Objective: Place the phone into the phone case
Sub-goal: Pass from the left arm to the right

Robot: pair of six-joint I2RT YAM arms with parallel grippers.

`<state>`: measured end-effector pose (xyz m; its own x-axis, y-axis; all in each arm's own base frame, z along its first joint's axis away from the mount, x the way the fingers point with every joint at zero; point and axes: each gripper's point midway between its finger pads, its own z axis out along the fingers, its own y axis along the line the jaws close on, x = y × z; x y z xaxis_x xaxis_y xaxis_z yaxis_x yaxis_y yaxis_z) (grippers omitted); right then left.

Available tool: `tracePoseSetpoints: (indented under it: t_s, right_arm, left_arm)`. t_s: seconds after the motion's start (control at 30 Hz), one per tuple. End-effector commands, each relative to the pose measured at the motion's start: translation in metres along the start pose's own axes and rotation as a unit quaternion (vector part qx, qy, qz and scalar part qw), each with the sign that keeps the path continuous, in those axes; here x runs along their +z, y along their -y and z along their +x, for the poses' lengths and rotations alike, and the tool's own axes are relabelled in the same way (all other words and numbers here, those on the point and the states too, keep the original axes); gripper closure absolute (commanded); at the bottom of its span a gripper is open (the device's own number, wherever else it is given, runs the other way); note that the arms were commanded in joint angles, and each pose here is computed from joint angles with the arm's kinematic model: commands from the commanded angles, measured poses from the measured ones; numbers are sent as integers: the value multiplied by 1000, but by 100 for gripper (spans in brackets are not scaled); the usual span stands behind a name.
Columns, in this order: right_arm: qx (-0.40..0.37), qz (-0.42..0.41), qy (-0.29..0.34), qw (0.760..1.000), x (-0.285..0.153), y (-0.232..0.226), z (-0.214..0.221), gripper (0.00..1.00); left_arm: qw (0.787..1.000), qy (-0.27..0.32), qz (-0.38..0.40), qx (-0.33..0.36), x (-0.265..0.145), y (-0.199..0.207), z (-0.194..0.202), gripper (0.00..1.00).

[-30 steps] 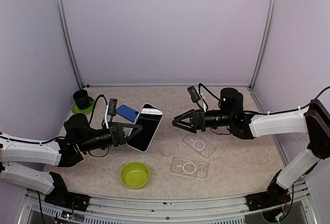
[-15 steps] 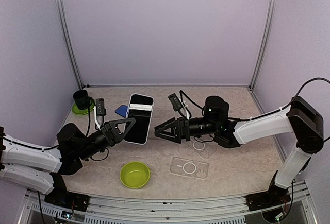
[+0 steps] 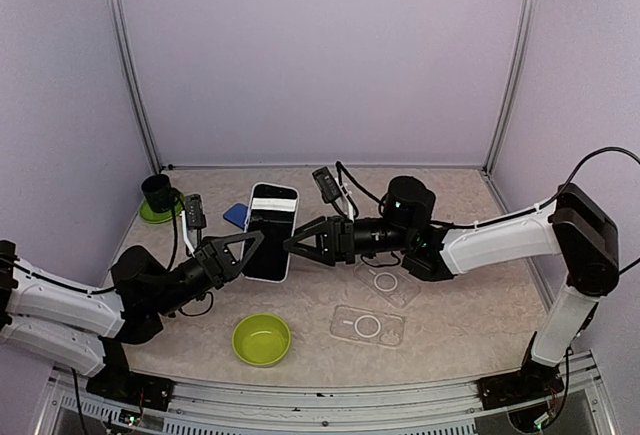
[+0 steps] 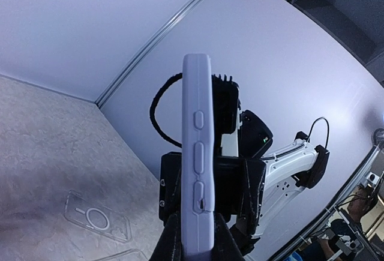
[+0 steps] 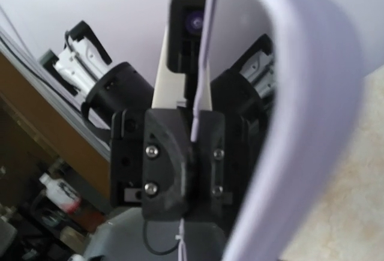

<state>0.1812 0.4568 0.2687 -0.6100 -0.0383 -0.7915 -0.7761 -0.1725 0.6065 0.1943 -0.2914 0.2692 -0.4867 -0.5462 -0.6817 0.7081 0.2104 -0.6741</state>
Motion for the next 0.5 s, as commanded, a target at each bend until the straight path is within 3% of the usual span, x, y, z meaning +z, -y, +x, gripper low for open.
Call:
tracePoseSetpoints:
  t_s: [0.0,0.13,0.2,0.3,0.47]
  right_arm:
    - [-10,-25,-2,1000,10,-10,-2,58]
    - [-10,-34,0,999,11,-13,-3,90]
    - [-11,-36,1,999,10,-15,-4,100]
    - [-13,-38,3,999,9,-18,-6,100]
    - [-6,-18,3,1000,-4,-15,-17,100]
  left_arm:
    - [998,44,40,3,-1,22,-20,100]
    - [998,43,41,3,0,21,-18,100]
    - [998,42,40,3,1,21,-17,100]
    - [999,35,40,3,3,20,-13,97]
    - [1000,13,27,7,8,15,-3,63]
